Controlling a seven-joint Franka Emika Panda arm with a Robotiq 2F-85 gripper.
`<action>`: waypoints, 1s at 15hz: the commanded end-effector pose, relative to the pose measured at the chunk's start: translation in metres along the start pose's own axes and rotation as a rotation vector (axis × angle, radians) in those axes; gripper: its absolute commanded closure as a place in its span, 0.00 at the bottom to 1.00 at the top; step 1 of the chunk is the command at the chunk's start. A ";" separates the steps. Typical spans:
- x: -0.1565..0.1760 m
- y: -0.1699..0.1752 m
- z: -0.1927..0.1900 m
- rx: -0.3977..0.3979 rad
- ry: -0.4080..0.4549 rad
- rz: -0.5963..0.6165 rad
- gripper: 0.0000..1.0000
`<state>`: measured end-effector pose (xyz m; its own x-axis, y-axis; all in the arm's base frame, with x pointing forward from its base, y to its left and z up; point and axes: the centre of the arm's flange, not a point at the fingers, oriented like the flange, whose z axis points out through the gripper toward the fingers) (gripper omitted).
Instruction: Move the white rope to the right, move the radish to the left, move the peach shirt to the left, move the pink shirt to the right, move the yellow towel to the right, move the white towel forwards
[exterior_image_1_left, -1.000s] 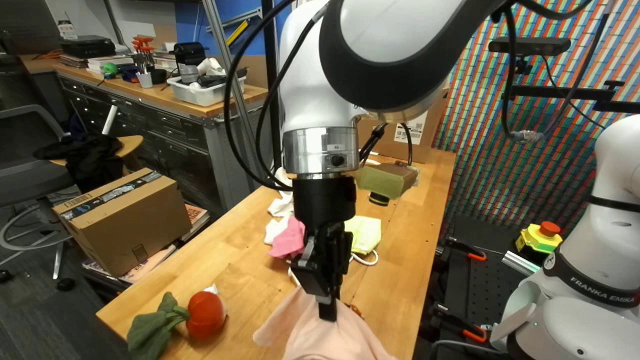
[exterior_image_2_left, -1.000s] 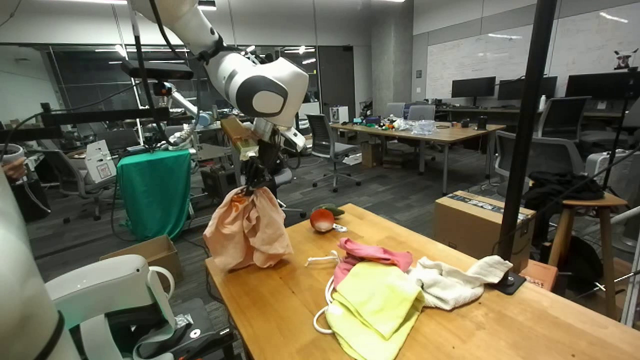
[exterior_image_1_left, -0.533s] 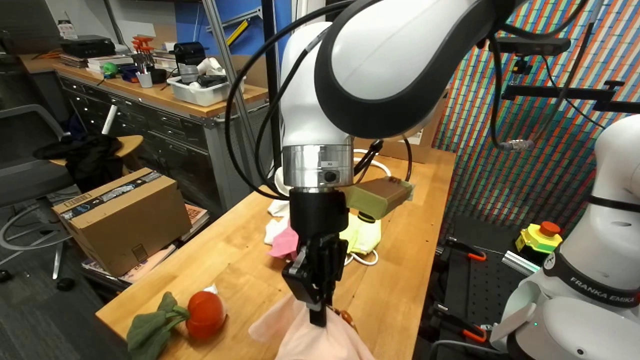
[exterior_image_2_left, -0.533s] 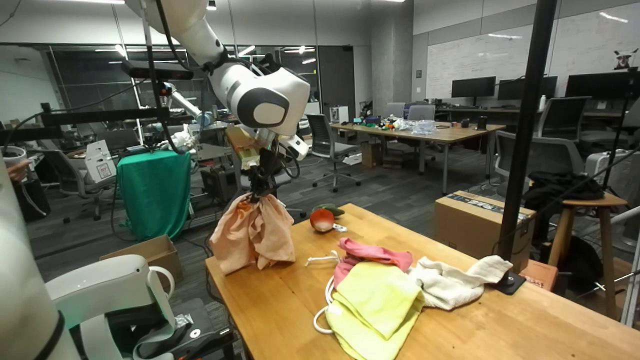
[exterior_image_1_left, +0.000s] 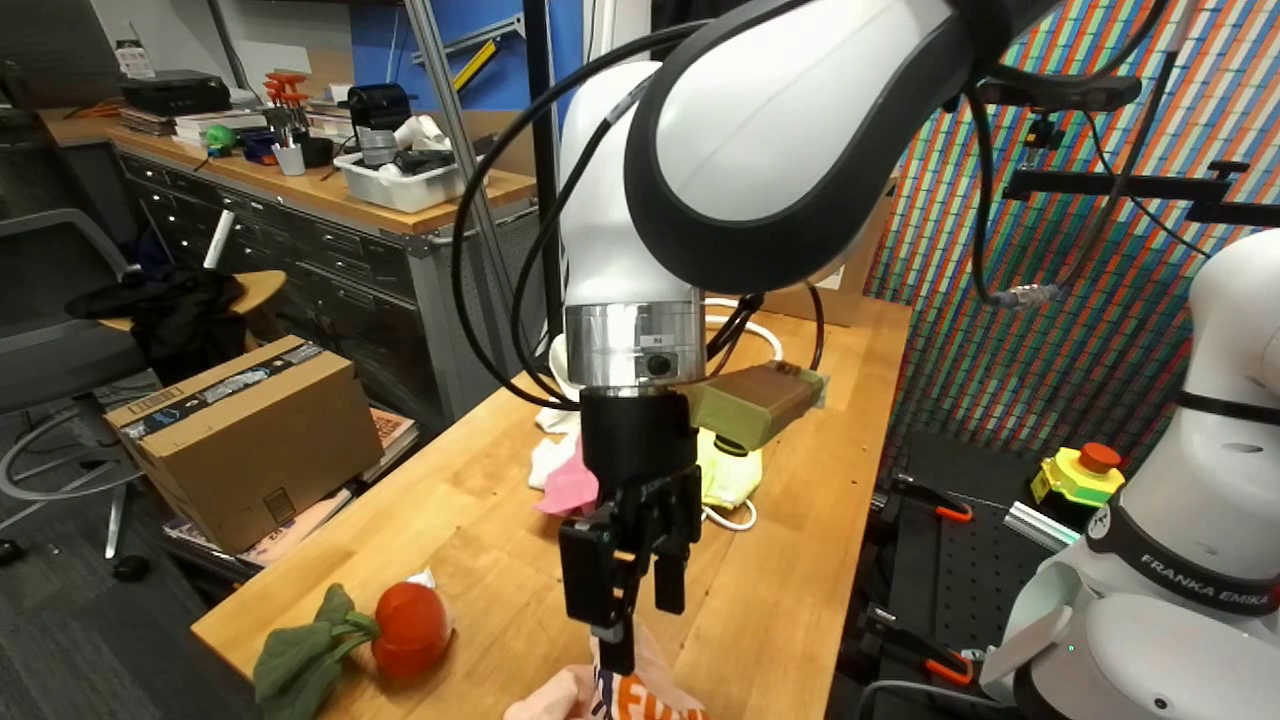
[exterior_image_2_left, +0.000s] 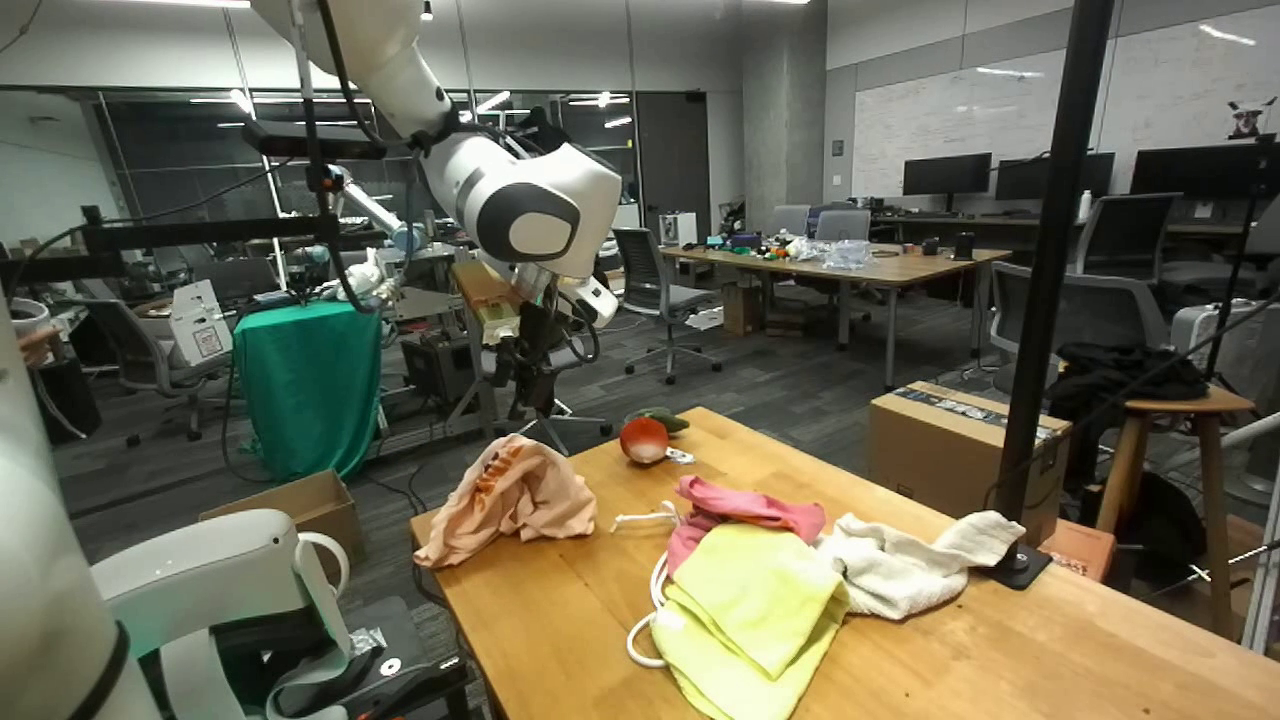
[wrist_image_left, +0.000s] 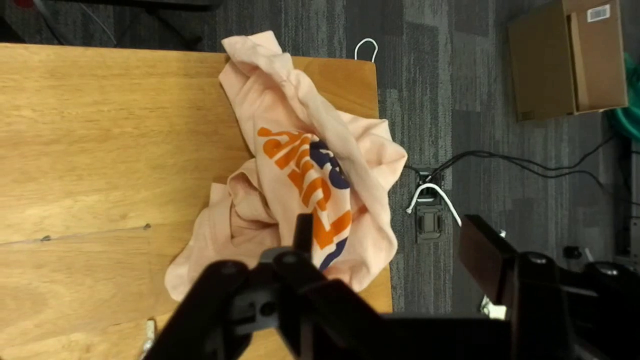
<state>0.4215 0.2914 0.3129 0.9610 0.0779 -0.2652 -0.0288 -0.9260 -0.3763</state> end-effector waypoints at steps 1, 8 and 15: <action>0.005 0.002 -0.004 -0.028 0.016 0.001 0.00; 0.041 0.052 -0.033 -0.117 0.206 -0.002 0.01; 0.099 0.119 -0.053 -0.239 0.394 0.064 0.00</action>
<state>0.5030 0.1846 0.3028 0.9985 -0.0355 0.0405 -0.0270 -0.9804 -0.1951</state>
